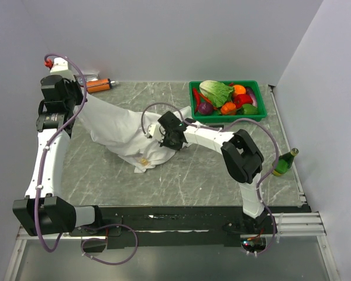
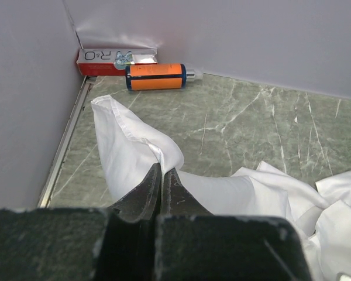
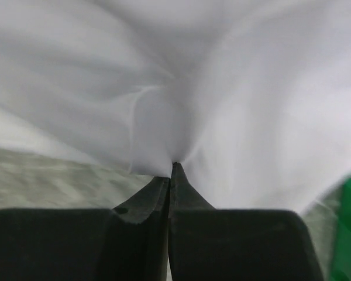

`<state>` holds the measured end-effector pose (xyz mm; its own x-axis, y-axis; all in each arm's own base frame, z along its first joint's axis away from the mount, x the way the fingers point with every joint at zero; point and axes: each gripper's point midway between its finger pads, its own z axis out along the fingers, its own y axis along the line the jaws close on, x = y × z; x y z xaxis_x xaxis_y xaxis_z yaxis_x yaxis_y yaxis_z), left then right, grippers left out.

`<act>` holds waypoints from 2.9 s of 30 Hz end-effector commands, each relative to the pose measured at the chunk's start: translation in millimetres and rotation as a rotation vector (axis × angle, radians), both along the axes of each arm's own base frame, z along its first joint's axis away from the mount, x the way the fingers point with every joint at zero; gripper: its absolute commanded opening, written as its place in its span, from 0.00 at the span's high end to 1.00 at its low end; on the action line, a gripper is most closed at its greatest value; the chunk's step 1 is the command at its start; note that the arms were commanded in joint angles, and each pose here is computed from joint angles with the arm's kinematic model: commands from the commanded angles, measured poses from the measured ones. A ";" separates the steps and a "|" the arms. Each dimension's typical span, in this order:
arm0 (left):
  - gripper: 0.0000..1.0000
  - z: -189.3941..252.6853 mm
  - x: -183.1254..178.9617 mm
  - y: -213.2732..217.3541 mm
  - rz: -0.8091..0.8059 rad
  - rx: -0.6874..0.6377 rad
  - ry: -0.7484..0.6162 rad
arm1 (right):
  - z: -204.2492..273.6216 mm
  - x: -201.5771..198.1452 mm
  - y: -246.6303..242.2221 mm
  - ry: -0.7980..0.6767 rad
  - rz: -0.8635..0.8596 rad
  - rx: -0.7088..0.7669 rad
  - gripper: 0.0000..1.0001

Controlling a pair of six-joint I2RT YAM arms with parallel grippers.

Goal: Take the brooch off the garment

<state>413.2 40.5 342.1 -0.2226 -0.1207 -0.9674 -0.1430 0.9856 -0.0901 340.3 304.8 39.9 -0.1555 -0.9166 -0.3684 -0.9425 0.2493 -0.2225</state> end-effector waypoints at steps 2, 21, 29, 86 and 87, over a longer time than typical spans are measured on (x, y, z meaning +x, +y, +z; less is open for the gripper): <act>0.99 57.6 -12.7 6.9 0.011 -0.023 -0.160 | 143.2 67.2 -10.6 -0.397 -0.018 0.119 1.00; 0.99 134.4 -157.2 -11.6 -0.147 0.283 -0.289 | 374.5 52.0 -56.2 -0.866 0.256 0.296 1.00; 0.91 -29.2 -193.5 -20.8 -0.234 0.224 0.130 | 200.6 -27.1 -57.2 -0.346 0.468 0.188 0.95; 0.99 37.3 -46.4 130.6 0.054 -0.004 0.167 | 375.5 104.3 -71.9 -0.284 -0.157 1.047 1.00; 0.99 66.3 -47.9 132.9 0.078 0.044 0.074 | 387.6 104.7 -77.3 -0.327 -0.149 1.062 1.00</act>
